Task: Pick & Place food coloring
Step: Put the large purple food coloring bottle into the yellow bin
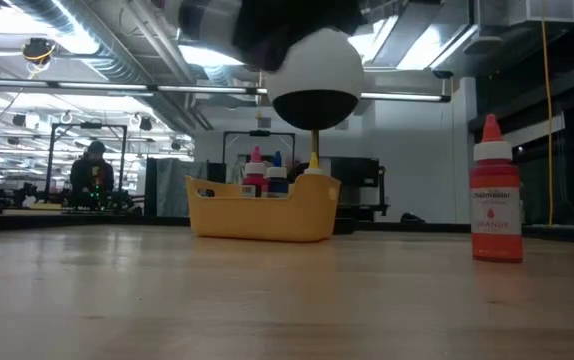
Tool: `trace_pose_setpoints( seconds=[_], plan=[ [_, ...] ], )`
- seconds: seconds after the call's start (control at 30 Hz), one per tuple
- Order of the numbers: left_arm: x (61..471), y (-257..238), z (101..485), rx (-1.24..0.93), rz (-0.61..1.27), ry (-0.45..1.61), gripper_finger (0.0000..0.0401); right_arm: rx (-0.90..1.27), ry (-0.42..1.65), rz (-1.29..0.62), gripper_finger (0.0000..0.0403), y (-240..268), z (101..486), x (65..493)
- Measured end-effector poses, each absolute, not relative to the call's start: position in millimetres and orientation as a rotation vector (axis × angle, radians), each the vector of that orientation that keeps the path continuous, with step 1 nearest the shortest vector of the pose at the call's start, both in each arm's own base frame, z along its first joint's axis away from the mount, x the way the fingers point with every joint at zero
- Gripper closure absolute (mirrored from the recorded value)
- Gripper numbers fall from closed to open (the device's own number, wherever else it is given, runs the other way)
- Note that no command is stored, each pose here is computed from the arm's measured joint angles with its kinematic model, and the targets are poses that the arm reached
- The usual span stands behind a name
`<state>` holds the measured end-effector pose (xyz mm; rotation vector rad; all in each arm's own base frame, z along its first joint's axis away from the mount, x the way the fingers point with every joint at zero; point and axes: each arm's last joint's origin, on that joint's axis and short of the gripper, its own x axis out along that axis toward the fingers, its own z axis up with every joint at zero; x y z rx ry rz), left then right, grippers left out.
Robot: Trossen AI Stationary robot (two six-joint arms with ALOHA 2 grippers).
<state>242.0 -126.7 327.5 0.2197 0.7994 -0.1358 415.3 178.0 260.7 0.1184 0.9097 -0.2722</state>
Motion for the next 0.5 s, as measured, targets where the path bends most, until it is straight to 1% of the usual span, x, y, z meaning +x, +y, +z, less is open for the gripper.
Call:
trace_pose_setpoints(
  seconds=[0.27, 0.4, 0.5],
  plan=[
    [246, -123, 325, 0.245, -0.08, 0.797, 0.0152, 0.112, 0.79, -0.254, 0.0288, 173, 286, 415],
    [250, -121, 328, 0.229, -0.069, 0.765, 0.0152, 0.096, 0.779, -0.248, 0.0286, 172, 289, 416],
    [254, -123, 332, 0.206, -0.097, 0.709, 0.0152, 0.09, 0.764, -0.237, 0.0286, 172, 290, 417]
  ],
)
